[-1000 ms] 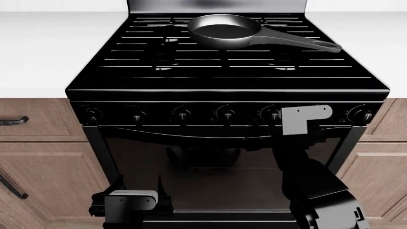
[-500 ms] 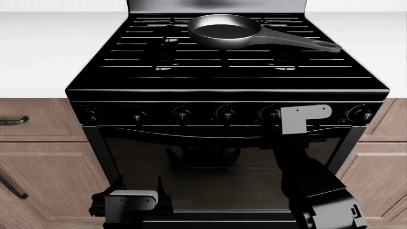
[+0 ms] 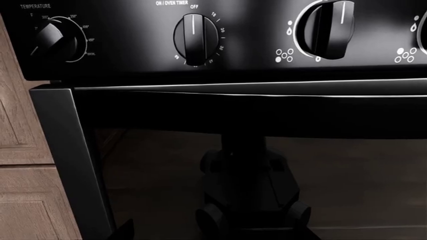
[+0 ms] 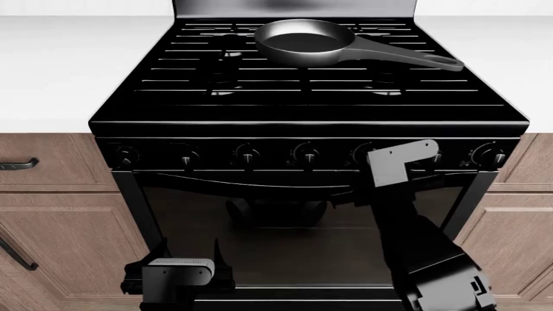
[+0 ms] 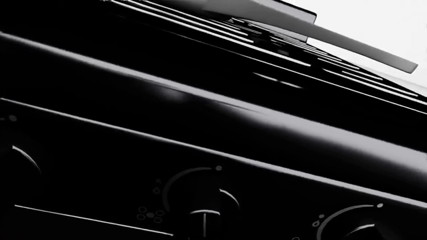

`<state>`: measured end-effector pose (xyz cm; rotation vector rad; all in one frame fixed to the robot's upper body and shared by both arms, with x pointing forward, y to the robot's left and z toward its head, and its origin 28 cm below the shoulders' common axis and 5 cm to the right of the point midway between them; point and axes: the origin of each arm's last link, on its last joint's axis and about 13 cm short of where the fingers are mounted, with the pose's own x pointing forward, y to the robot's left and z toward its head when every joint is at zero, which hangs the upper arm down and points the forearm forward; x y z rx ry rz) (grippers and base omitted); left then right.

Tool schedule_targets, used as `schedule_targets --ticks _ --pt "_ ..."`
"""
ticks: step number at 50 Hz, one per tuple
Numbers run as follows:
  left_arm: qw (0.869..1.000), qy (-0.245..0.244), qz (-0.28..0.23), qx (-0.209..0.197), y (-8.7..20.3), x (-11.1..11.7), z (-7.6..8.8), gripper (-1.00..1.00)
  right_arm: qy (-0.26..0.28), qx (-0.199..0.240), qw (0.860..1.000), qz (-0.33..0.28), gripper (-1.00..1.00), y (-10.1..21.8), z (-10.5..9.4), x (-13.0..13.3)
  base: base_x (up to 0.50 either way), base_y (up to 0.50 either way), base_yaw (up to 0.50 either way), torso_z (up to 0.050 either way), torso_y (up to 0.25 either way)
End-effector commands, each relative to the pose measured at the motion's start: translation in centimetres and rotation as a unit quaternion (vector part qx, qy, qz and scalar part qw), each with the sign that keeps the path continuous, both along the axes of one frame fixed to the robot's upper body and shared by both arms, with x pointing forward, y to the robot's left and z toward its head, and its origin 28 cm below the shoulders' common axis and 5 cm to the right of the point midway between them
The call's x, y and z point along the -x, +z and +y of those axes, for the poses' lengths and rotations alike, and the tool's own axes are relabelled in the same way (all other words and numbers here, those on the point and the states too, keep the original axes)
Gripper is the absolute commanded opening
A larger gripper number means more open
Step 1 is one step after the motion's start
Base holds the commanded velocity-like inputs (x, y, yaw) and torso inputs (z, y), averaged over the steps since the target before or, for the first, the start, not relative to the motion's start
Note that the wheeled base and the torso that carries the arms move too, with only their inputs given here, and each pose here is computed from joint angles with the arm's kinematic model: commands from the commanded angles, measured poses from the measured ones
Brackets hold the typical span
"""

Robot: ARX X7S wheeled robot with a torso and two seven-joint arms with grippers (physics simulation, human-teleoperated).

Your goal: Turn on the center burner of the stove.

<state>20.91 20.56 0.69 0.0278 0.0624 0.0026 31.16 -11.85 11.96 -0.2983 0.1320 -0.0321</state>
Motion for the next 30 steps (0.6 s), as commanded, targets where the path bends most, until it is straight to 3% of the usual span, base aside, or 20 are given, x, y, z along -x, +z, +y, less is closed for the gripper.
schedule_targets --ticks 1,17,30 --pt "1.000 0.002 0.001 0.000 -0.01 0.02 0.00 1.00 0.010 0.069 0.998 -0.008 -1.00 0.27 -0.40 0.15 0.00 0.00 0.00 0.000 0.000" --pt "1.000 0.003 0.000 0.001 0.09 0.06 -0.04 1.00 0.015 0.173 0.985 -0.019 -1.00 0.16 -0.64 -0.33 0.00 0.00 0.00 0.000 0.000" --pt "1.000 0.003 0.001 0.000 0.08 0.05 -0.04 1.00 0.033 0.206 0.978 -0.028 -1.00 0.56 -0.35 -0.39 0.00 0.00 0.00 0.000 0.000"
